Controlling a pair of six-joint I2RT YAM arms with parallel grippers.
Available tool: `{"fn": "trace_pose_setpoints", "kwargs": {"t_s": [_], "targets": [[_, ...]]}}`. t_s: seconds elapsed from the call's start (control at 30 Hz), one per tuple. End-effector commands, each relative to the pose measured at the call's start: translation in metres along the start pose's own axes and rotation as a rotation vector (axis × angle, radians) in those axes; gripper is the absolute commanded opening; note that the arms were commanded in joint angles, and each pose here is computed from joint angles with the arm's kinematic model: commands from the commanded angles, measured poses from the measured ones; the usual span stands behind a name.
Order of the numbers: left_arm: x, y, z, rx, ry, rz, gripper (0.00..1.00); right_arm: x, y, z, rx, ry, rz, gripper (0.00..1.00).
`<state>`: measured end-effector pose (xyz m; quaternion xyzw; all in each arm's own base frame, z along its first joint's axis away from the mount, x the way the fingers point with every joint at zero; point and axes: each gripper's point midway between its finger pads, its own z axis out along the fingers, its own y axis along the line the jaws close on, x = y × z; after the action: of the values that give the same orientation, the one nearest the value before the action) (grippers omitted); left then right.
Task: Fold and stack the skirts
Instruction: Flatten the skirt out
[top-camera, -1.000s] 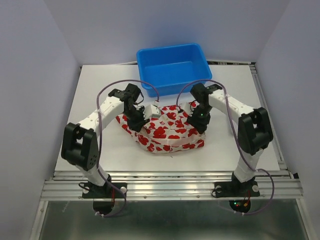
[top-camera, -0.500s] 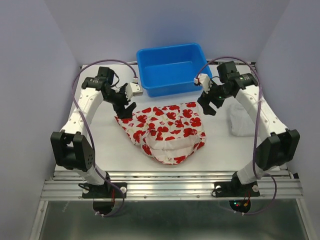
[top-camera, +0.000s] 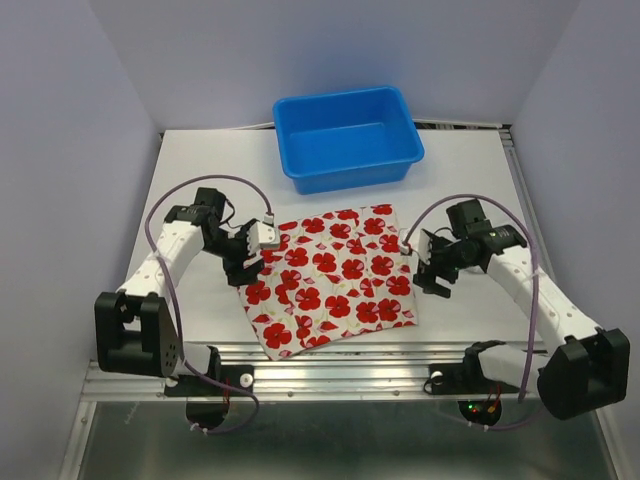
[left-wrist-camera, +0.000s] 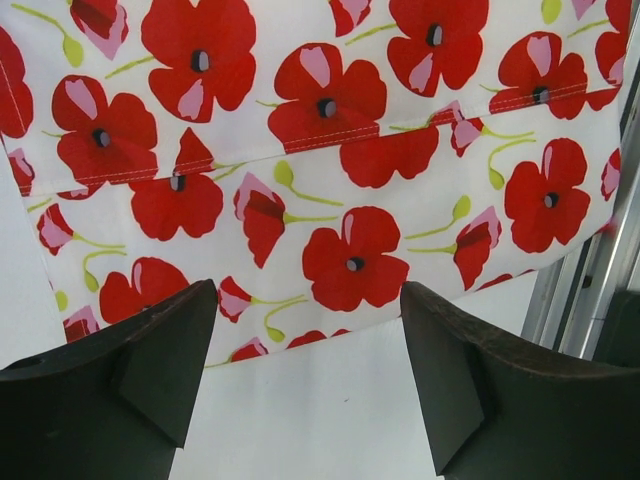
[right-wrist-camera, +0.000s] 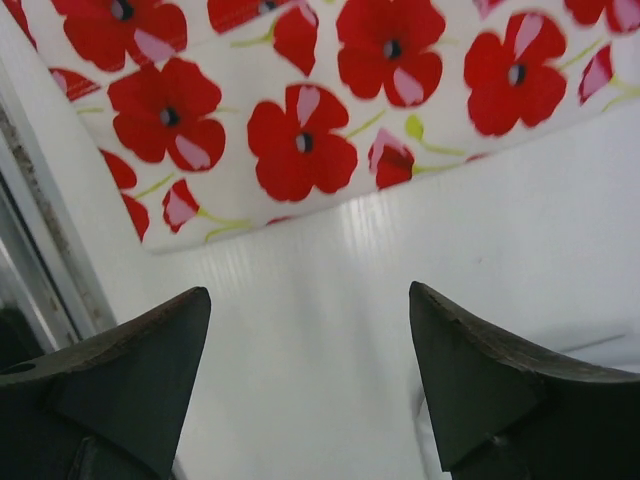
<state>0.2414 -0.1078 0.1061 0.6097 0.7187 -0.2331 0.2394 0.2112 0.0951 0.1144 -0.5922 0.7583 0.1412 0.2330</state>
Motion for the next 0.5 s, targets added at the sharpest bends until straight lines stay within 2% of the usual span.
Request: {"fn": "trace_pose_setpoints", "kwargs": {"t_s": [0.0, 0.13, 0.3, 0.33, 0.47], "targets": [[-0.003, -0.002, -0.005, -0.076, -0.023, 0.100, 0.85, -0.046, -0.016, 0.020, 0.076, -0.162, -0.176, 0.86], [-0.004, -0.003, -0.009, -0.083, -0.011, 0.105, 0.83, -0.034, -0.001, 0.050, 0.073, -0.096, -0.338, 0.80], [0.009, 0.017, 0.000, -0.111, 0.062, 0.018, 0.74, -0.031, -0.011, 0.059, 0.090, -0.064, -0.253, 0.70], [0.018, 0.022, 0.004, -0.127, 0.111, -0.007, 0.72, -0.034, -0.011, 0.061, 0.081, -0.068, -0.204, 0.68], [0.034, 0.031, 0.028, -0.115, 0.203, -0.107, 0.67, -0.044, -0.020, 0.074, 0.042, -0.074, -0.122, 0.65]]}}
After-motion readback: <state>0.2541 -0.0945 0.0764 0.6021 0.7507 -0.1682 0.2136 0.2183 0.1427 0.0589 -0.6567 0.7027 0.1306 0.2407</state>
